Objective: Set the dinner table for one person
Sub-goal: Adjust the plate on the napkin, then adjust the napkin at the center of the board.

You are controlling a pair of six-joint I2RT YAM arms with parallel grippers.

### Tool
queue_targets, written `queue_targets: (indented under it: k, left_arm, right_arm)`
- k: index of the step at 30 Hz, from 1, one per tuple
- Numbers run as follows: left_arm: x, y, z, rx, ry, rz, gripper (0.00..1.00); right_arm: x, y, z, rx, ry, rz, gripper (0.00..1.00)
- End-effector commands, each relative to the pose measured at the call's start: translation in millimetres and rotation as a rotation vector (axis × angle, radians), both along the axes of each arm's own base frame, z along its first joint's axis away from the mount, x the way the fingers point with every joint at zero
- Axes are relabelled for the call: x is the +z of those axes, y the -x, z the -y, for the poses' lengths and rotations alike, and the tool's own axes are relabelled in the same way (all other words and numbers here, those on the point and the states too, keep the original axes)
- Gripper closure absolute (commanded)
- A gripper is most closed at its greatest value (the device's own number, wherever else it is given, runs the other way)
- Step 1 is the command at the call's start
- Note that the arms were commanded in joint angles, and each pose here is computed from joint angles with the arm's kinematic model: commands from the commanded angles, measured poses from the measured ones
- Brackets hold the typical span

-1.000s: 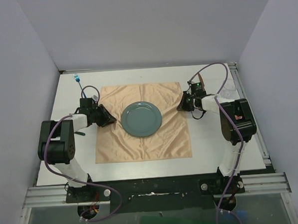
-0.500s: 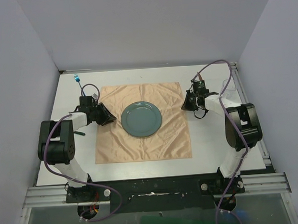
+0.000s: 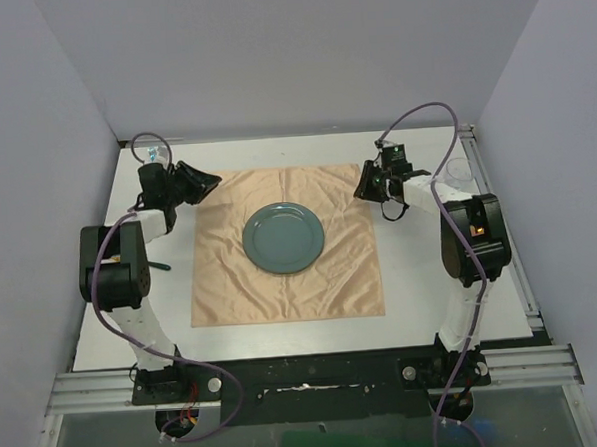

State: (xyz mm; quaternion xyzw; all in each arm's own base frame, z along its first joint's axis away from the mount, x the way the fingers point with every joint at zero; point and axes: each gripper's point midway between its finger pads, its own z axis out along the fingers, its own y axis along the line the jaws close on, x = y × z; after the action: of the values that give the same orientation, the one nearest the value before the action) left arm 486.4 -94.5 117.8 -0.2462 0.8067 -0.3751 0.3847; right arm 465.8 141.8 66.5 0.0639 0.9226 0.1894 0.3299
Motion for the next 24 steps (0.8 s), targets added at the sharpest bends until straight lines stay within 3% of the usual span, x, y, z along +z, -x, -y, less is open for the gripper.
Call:
queue_targets:
  k: [1, 4, 7, 20, 24]
  left_arm:
    - [38.4, -28.4, 2.4, -0.067, 0.338, 0.218, 0.73]
    - [37.8, -26.6, -6.8, -0.063, 0.463, 0.275, 0.67]
    - [24.4, -29.2, -11.8, -0.056, 0.468, 0.261, 0.65]
    - [-28.5, -27.3, -30.3, 0.009, 0.095, 0.011, 0.63]
    - [-20.8, -20.5, -37.3, 0.046, 0.021, 0.014, 0.63]
  right_arm:
    - [6.5, -26.4, -2.7, 0.016, -0.011, 0.072, 0.66]
    - [4.2, -35.0, 4.9, -0.001, -0.013, 0.088, 0.61]
    - [-1.0, -42.5, 11.8, -0.011, -0.023, 0.077, 0.61]
    - [-37.9, -30.3, 19.1, -0.037, -0.019, -0.033, 0.67]
    - [-32.4, -18.8, 16.3, -0.042, -0.042, -0.009, 0.69]
